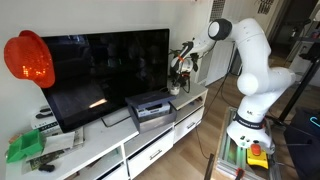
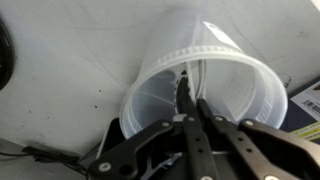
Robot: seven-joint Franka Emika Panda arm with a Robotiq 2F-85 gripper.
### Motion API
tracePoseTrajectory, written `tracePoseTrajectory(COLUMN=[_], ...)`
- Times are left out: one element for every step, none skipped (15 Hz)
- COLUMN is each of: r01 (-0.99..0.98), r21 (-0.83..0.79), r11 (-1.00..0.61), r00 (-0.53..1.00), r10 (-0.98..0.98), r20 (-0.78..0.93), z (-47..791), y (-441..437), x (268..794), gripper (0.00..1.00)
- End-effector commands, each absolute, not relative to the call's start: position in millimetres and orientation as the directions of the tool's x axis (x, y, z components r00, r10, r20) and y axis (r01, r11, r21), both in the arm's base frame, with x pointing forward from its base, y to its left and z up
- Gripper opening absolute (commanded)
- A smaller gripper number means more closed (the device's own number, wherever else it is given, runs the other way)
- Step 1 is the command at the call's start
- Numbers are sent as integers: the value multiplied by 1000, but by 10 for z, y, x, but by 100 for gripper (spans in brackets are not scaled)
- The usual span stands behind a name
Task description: Take the lid off of the cup then take the glasses and place the lid back on the cup
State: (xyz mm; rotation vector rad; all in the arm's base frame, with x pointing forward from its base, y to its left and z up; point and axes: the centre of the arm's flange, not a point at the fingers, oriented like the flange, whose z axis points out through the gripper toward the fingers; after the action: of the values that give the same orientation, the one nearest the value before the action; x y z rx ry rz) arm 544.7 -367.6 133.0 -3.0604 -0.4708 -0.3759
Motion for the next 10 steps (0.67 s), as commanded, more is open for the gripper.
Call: tracePoseTrajectory(r01=[305,305,303,303,302,301,297,289,286,285], r21=[20,22,22,22,25,23,25,26,28,25], r11=[-952,-952,-953,-953,-953,-954,-954,-957,-958,-958], r00=[919,919,919,919,918,918,919,920,920,920], r10=[300,300,299,298,298,296,293,286,283,281], r20=[255,255,256,258,261,263,265,267,272,274], z=[1370,1372,1379,1392,1418,1440,1465,1497,1522,1556], y=[-3690,-3691,-3691,-3687,-3678,-3672,-3670,-3664,-3659,-3642], x=[5409,5409,5405,5400,5387,5378,5367,5353,5341,5317], gripper=[2,2,2,2,2,2,2,2,2,2])
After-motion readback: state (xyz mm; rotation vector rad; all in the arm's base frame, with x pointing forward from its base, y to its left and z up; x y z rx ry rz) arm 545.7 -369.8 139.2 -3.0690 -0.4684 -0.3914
